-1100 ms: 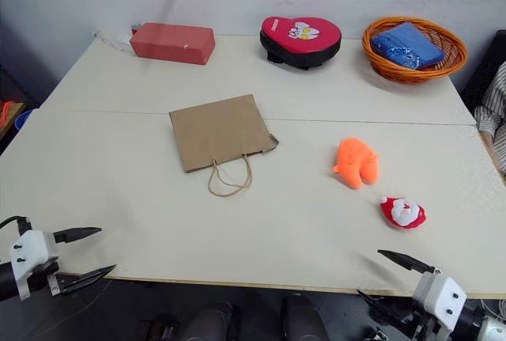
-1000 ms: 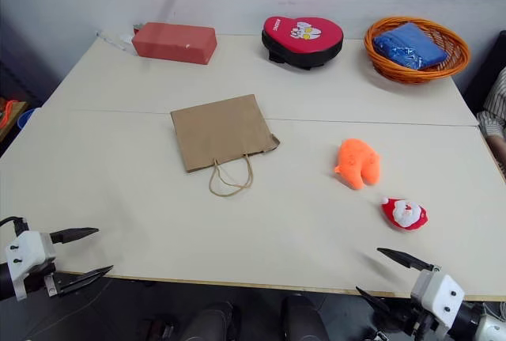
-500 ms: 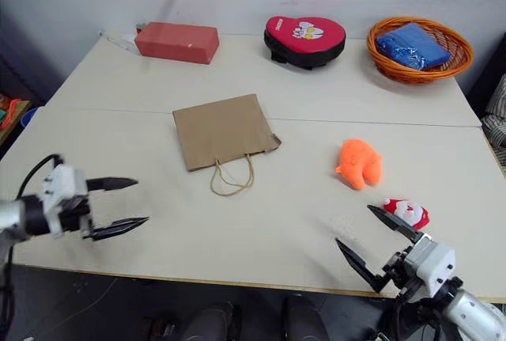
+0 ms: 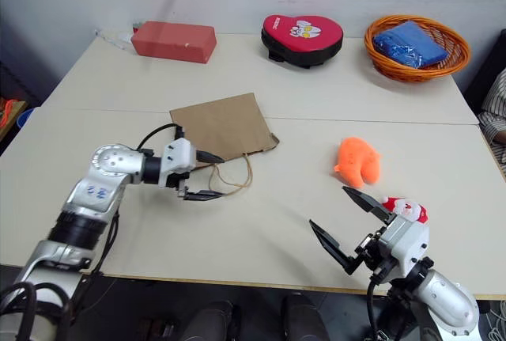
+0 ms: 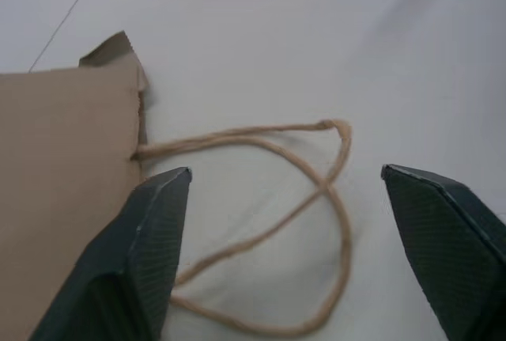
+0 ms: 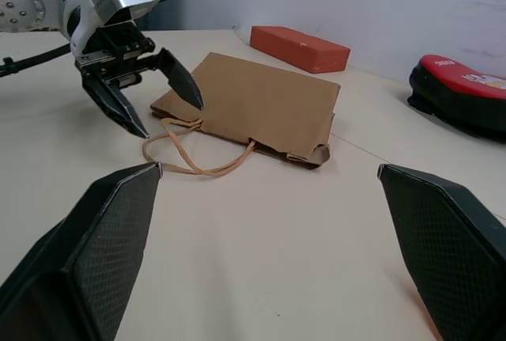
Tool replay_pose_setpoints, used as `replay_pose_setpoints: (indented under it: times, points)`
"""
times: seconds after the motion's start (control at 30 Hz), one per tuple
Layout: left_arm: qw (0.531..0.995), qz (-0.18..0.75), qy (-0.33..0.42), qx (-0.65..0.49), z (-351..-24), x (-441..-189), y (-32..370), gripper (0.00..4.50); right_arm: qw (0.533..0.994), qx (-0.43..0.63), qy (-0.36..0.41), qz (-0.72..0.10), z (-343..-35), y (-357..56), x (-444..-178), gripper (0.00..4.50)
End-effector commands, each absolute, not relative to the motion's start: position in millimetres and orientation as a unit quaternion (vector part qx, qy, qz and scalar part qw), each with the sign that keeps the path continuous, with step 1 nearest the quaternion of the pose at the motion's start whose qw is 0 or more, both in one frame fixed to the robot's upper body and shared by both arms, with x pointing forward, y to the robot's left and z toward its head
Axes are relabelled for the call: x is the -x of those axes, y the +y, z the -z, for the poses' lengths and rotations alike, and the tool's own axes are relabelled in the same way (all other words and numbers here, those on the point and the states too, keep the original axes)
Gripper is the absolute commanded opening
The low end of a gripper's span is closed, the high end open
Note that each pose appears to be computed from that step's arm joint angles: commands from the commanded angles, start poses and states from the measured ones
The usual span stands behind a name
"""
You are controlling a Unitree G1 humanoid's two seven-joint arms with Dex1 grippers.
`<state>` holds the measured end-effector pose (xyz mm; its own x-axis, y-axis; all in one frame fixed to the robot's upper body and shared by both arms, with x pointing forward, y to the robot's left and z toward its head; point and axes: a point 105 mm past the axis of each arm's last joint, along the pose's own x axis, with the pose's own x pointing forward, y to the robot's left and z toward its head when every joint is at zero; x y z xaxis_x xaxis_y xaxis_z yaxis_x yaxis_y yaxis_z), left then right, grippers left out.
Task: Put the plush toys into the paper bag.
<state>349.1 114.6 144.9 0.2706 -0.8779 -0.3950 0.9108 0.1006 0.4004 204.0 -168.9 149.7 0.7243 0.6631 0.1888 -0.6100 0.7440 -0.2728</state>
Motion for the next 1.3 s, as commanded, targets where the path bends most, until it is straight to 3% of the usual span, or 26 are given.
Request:
replay_pose_setpoints:
  times: [0.03, 0.3, 0.33, 0.4, 0.53, 0.7, 0.83, 1.07, 1.17, 1.3]
  points:
    - [0.733, 0.592, 0.01, -0.335, -148.2, -358.3, 117.6, 2.76, 0.922, 0.101, -0.157, -0.341, -155.4, -165.4, -200.3, 4.5]
    - [0.727, 0.597, -0.032, -0.339, -153.1, -367.8, 106.3, 0.18, 0.925, 0.104, -0.146, -0.334, -140.5, -169.4, -203.0, 4.5]
    - [0.728, 0.597, -0.038, -0.335, -155.5, -368.3, 105.8, 0.03, 0.925, 0.106, -0.145, -0.335, -138.7, -170.0, -203.2, 4.5]
    - [0.728, 0.602, -0.057, -0.322, -164.5, -368.2, 103.1, 0.03, 0.925, 0.107, -0.142, -0.335, -135.7, -171.5, -203.9, 4.5]
    - [0.696, 0.668, -0.135, -0.228, -213.1, -345.1, 85.8, 0.03, 0.931, 0.099, -0.126, -0.328, -129.7, -176.8, -204.7, 4.5]
    - [0.681, 0.694, -0.153, -0.177, -247.7, -328.7, 78.5, 0.03, 0.924, 0.063, -0.124, -0.356, -143.0, -166.5, -209.1, 4.5]
    - [0.674, 0.705, -0.169, -0.144, -264.1, -314.9, 67.5, 0.0, 0.909, 0.074, -0.108, -0.395, -147.9, -140.4, -232.7, 3.61]
    - [0.666, 0.716, -0.152, -0.145, -254.4, -299.6, 57.2, 0.0, 0.906, 0.087, -0.102, -0.401, -159.8, -105.6, -290.2, 1.09]
    - [0.663, 0.717, -0.141, -0.166, -245.5, -296.8, 54.9, 0.0, 0.902, 0.081, -0.094, -0.414, -163.6, -96.2, -299.3, 0.01]
    - [0.673, 0.709, -0.155, -0.146, -251.3, -296.4, 52.4, 0.0, 0.898, 0.096, -0.064, -0.425, -156.0, -93.0, -303.4, 0.01]
